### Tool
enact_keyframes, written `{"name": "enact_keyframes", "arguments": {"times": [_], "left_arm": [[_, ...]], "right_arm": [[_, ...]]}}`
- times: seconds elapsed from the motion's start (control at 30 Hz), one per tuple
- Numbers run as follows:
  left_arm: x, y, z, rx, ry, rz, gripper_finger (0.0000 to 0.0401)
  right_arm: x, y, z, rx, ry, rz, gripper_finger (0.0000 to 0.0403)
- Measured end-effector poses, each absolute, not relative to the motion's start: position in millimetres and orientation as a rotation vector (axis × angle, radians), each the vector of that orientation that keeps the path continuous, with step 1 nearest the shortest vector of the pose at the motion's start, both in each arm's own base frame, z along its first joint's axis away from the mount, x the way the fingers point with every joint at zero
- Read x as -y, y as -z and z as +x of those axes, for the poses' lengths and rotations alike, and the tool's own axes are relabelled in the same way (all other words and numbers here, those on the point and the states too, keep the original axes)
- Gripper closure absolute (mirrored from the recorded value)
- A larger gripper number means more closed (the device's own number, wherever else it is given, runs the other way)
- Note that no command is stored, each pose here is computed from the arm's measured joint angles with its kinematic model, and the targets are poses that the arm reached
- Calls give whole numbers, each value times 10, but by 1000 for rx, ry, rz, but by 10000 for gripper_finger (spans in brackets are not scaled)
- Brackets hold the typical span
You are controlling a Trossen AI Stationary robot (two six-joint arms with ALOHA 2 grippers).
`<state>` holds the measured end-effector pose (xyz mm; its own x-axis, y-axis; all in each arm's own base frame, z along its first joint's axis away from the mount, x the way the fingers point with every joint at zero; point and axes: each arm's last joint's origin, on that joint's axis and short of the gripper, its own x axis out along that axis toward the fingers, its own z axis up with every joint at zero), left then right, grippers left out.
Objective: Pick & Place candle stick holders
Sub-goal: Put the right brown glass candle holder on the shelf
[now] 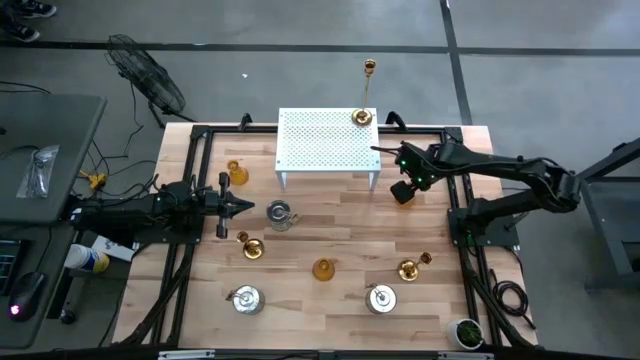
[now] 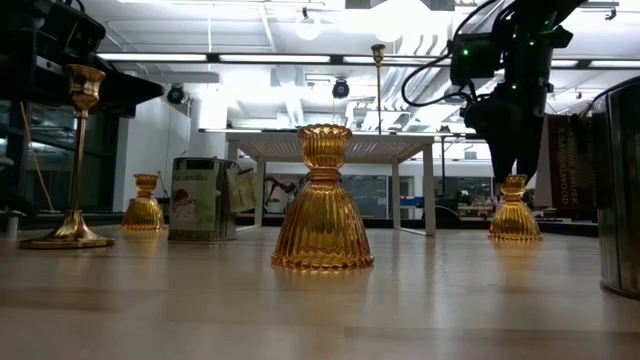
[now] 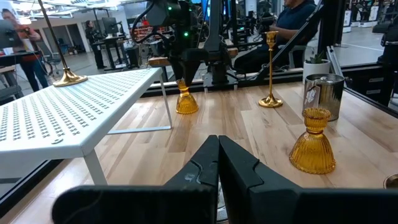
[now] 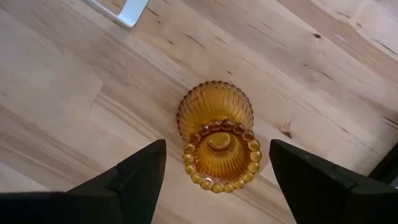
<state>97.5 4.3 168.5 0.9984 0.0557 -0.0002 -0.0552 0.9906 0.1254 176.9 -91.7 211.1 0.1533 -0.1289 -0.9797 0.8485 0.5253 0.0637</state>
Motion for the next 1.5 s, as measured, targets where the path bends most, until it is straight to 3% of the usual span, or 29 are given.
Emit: {"name": "enact_keyframes", "arguments": {"times": [0.37, 1.5], "left_arm": [[-43, -1685, 975, -4, -56, 125, 401], [-43, -1685, 975, -4, -56, 126, 401]], "right_arm": [[910, -2108, 1756, -1235, 804, 742, 159], [940, -2047, 1810, -1248, 806, 731, 161]]}}
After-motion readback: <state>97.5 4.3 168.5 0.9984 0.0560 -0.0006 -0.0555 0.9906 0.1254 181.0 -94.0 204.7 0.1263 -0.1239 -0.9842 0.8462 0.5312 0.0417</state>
